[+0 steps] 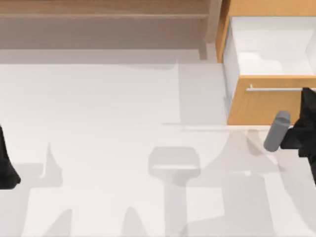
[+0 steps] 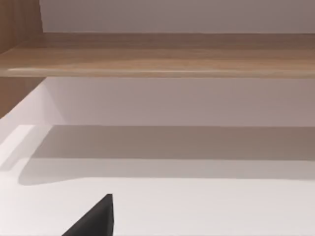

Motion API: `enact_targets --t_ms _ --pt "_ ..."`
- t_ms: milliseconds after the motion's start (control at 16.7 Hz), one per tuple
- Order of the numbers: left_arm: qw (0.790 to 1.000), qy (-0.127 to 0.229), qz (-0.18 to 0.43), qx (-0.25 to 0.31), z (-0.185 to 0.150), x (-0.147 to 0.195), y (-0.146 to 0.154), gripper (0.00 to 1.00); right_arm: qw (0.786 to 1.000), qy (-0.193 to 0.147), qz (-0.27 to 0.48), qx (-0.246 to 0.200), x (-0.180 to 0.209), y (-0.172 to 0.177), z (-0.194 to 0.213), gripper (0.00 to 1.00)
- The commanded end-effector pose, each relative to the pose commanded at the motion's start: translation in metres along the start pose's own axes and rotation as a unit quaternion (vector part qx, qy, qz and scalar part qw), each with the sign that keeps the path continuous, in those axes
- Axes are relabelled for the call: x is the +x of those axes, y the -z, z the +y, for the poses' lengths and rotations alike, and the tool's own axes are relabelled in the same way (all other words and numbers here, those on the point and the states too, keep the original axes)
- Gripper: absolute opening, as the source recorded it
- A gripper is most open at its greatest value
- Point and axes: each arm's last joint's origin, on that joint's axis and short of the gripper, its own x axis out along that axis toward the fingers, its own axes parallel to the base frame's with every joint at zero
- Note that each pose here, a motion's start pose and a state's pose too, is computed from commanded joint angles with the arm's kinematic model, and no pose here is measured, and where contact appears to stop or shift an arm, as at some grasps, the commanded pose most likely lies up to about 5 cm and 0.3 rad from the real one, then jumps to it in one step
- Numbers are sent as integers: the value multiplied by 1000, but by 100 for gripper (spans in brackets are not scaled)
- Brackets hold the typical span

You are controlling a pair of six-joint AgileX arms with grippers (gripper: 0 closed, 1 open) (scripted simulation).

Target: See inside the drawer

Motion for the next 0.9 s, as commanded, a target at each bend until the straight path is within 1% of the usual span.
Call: enact_targets --t_ms 540,600,900 --pt "1000 0 0 0 0 0 0 100 1000 0 0 0 0 0 0 98" --pt "1000 0 0 0 0 0 0 100 1000 0 0 0 0 0 0 100" --pt "1000 0 0 0 0 0 0 100 1000 0 0 0 0 0 0 100"
